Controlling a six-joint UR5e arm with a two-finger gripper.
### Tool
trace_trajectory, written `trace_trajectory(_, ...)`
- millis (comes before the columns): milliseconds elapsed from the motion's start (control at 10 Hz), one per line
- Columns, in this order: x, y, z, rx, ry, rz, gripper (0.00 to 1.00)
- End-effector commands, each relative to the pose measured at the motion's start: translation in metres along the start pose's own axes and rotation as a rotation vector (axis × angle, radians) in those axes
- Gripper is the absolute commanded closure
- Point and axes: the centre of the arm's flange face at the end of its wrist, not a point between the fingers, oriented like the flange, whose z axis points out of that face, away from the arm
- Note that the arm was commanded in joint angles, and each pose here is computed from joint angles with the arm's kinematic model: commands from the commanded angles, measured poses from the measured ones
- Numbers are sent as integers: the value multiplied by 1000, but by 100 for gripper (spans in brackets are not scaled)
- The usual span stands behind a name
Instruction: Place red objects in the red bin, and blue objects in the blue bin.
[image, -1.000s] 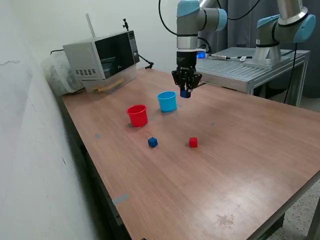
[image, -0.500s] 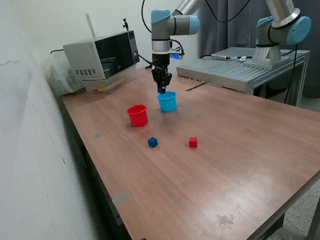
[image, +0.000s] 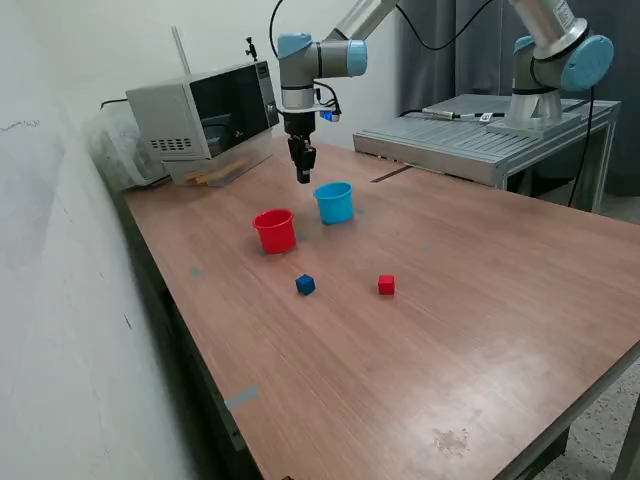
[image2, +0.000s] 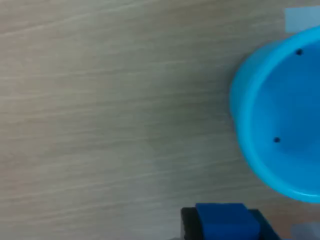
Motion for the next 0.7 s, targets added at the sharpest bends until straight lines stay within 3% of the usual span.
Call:
trace_trajectory(0, 3, -3, -4, 27, -101, 14, 100)
trace_trajectory(200, 44, -13, -27, 4, -93, -24, 100)
trace_trajectory(600, 52, -48, -37, 25, -86, -20, 100)
